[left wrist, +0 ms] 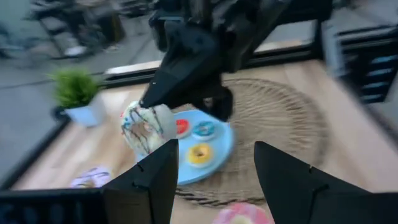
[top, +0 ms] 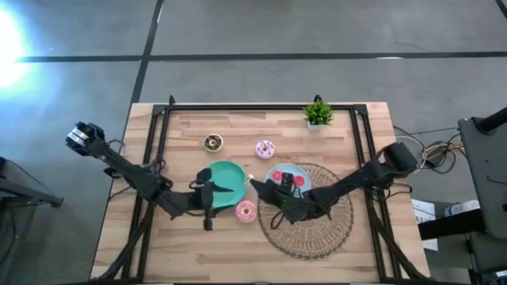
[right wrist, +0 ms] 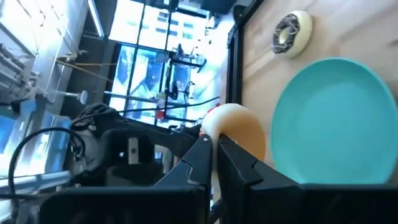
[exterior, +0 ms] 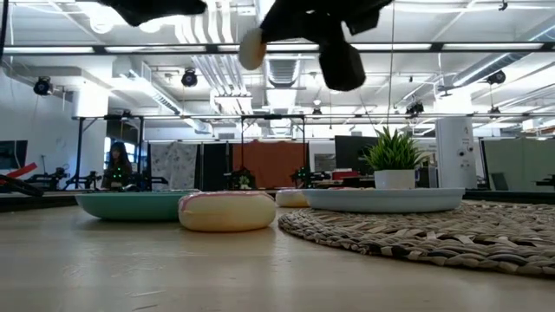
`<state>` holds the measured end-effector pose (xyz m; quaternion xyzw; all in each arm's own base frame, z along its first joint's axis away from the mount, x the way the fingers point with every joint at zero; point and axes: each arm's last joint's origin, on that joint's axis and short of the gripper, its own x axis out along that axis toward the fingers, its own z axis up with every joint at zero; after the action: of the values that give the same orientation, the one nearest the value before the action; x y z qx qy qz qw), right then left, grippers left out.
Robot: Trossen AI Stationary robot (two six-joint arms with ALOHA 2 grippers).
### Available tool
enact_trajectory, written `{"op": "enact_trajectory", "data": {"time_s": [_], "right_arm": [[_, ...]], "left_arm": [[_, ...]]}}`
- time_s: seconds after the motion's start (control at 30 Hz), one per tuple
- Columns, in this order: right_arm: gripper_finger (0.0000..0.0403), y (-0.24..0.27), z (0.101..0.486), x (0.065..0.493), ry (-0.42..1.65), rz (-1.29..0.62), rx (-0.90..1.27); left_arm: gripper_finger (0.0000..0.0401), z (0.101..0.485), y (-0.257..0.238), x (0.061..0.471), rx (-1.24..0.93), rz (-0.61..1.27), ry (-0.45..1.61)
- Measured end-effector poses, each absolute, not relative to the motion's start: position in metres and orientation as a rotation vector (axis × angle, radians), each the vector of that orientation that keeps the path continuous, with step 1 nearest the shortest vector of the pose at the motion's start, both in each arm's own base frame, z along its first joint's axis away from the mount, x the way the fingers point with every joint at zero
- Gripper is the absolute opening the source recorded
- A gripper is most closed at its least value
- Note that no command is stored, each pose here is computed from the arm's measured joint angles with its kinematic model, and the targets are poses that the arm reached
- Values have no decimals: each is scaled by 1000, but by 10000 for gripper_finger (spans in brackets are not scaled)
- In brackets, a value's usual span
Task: Pick & Place donuts
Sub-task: Put the small white donut on the blue plate
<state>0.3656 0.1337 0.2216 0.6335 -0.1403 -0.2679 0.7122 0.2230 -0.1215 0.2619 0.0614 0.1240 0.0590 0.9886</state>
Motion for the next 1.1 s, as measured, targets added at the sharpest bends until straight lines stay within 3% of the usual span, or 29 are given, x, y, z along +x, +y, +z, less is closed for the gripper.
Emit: {"op": "enact_trajectory", "data": {"time_s": [0.2,0.77,1.1], "right_arm": [[11,135,234,375,-333,-579,1430],[11,130,232,377,-424,-591,1583],[11,130,232,377,-443,-586,1628]], "left_arm": [[183,245,-121,233,263,434,268],[183,236,-130,256,291,402,216],[183,239,-119,273,311,533,227]]}}
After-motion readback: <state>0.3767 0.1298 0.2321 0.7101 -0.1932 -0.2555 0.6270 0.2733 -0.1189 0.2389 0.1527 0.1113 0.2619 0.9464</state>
